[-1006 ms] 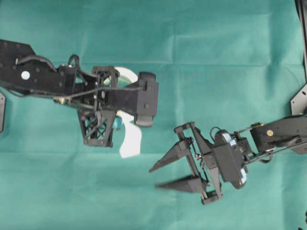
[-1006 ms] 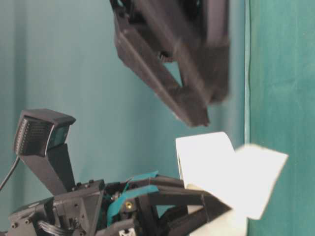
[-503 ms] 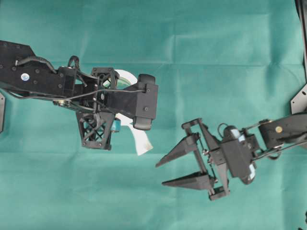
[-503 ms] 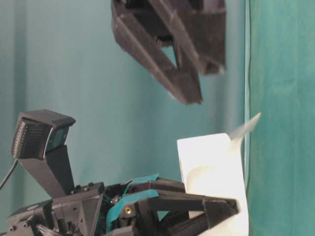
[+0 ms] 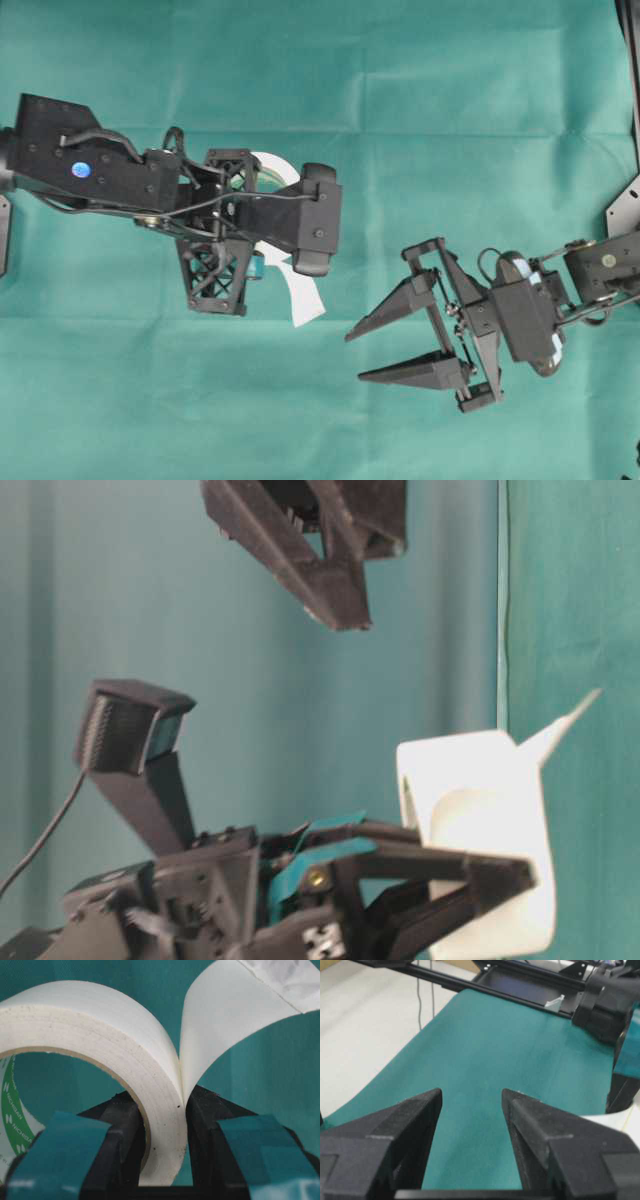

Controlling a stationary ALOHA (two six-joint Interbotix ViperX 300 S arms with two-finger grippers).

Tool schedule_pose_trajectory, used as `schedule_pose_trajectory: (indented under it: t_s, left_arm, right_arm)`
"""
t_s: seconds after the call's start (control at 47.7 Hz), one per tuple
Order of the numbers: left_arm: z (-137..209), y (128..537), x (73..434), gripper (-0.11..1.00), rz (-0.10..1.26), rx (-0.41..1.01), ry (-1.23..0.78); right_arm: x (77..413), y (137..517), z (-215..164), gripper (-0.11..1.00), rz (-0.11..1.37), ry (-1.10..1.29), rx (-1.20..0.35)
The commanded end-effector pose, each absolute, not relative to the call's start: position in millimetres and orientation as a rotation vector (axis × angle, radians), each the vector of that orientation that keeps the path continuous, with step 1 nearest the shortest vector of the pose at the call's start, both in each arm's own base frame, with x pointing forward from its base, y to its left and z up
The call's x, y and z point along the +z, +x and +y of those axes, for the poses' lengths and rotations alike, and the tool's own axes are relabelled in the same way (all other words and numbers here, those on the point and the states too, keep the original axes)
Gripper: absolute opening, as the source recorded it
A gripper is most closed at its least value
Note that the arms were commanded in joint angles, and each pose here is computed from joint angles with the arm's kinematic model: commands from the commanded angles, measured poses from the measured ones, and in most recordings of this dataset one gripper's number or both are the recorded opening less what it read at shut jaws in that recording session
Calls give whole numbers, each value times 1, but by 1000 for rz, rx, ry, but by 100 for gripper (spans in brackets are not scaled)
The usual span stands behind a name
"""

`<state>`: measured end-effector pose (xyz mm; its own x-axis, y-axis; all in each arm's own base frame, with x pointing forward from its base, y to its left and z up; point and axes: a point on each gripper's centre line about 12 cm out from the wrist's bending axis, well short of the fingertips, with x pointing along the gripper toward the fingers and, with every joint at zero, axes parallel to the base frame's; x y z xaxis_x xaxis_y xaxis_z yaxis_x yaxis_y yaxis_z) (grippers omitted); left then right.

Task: Peel off the duct tape with your right arm.

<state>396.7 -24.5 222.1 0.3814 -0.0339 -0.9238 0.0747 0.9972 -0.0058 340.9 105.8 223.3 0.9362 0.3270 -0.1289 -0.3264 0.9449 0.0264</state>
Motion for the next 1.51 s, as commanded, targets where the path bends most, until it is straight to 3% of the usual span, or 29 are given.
schedule_pose_trajectory:
  t_s: [0.0,0.335,0.817,1.488]
  left_arm:
    - [-26,401,227,21,1139,-73,45]
    - [-29,411,178,21,1125,-77,48]
    - [-31,407,150,21,1080,-81,52]
    - [-31,404,149,21,1079,-81,50]
  right_arm:
    - [235,340,106,18,99,12,334]
    - [235,340,105,18,98,12,334]
    - [236,340,106,18,96,10,334]
    - [235,340,105,18,97,10,334]
